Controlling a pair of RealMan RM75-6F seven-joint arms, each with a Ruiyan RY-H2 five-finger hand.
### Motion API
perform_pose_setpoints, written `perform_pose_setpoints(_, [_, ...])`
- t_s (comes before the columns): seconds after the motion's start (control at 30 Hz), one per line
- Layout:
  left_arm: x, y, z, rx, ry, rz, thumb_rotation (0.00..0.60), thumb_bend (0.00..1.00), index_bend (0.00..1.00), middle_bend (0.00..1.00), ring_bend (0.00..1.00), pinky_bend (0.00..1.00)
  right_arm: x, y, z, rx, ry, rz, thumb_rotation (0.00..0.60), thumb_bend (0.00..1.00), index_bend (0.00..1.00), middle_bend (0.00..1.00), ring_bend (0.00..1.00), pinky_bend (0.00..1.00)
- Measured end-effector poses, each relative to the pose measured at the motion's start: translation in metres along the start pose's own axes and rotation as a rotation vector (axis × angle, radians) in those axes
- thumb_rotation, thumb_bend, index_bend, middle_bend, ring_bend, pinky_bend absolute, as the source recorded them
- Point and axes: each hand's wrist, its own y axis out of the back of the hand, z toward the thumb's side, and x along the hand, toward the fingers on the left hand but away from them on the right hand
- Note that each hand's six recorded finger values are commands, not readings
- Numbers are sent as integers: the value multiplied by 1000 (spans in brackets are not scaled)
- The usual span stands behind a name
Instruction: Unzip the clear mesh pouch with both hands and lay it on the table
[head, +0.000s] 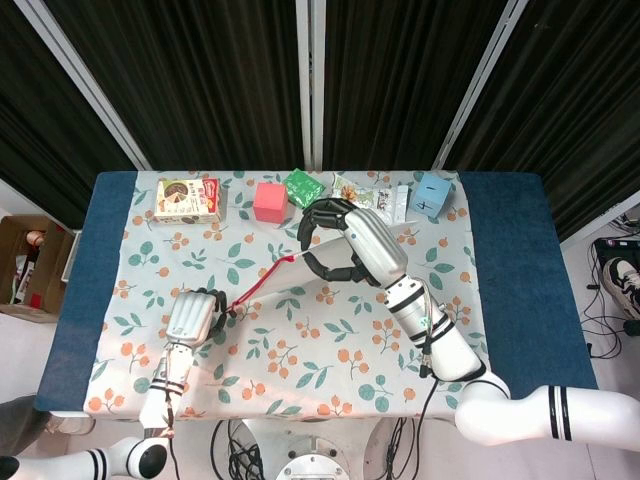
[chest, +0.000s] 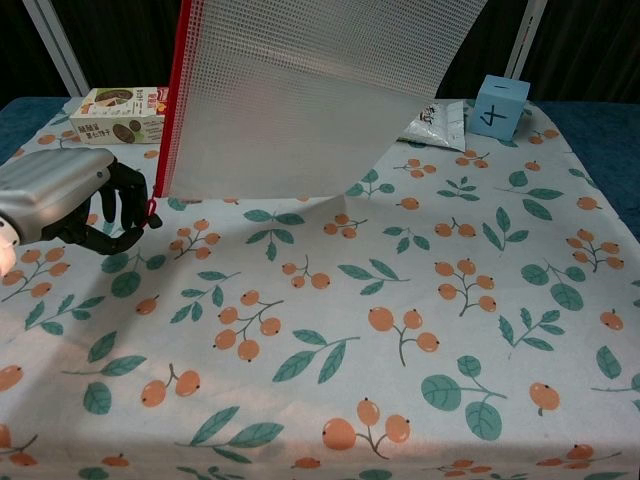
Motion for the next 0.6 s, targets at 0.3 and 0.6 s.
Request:
perform_pose_setpoints(0.3, [4,11,-12,-12,28,2,600,186,207,292,277,445,6,-13,2,78,32,14,600,626,934,453,276,255])
perform_pose_setpoints(0.6, [12,44,-51,-7,154,55,600,42,160,195,186,276,27,-41,6,159,108,62,600,626,934,454,276,256])
